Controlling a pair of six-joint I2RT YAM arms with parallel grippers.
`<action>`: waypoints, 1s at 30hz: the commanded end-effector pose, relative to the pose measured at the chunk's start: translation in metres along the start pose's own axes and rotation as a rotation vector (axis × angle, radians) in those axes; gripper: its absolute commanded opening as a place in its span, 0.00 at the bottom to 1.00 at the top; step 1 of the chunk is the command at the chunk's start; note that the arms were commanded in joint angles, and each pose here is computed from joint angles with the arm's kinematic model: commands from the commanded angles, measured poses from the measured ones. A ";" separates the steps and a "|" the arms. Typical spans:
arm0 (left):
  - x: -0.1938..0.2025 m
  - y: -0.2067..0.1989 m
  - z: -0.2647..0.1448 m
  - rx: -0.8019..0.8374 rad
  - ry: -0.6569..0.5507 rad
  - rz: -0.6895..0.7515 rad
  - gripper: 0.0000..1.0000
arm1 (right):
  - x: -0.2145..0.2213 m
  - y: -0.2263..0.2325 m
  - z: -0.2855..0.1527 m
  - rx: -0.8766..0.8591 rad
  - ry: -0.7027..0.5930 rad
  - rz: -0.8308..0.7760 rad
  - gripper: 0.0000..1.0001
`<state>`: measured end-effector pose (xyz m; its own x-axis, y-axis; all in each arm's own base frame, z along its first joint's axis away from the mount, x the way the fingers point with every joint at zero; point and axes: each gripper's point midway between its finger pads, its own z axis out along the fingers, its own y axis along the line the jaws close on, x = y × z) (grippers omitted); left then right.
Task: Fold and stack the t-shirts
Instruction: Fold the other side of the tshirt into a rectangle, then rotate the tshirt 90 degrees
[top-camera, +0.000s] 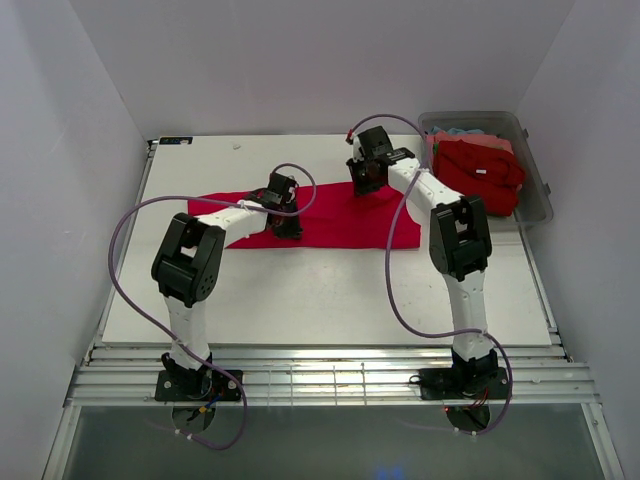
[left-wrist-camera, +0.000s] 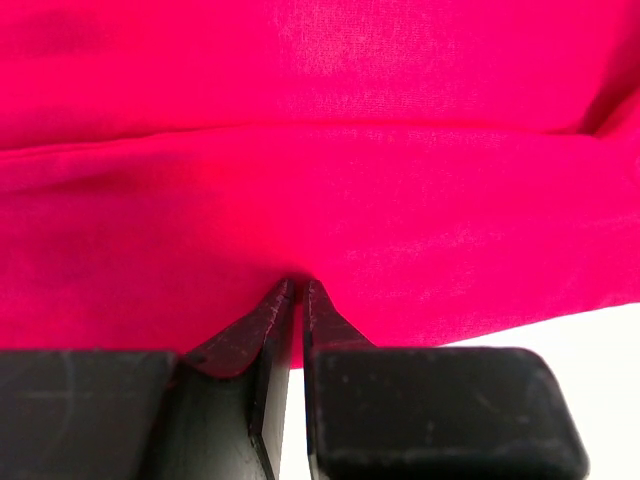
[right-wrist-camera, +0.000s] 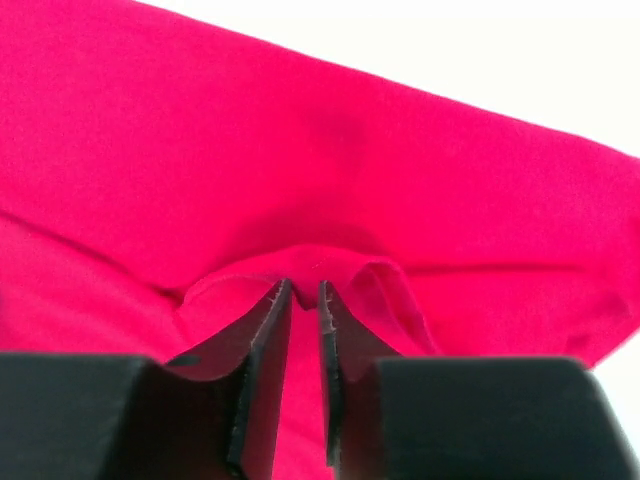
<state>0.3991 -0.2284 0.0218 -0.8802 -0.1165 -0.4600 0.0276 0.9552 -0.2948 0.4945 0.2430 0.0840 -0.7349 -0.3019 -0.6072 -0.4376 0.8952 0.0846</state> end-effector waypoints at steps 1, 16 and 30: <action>0.044 0.014 0.004 -0.064 0.116 0.007 0.20 | -0.013 -0.003 0.015 0.012 -0.062 -0.032 0.27; 0.051 0.002 -0.003 -0.051 0.110 0.014 0.20 | -0.086 -0.015 -0.119 0.144 -0.488 -0.056 0.38; 0.044 0.010 -0.022 -0.114 0.052 0.037 0.18 | 0.084 -0.018 -0.092 0.163 -0.058 0.144 0.26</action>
<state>0.3771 -0.2328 0.0220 -0.8739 -0.0993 -0.4759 0.0227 0.9695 -0.2439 0.4094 0.1779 0.1030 -0.7170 -0.2198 -0.6615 -0.3041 0.9525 0.0131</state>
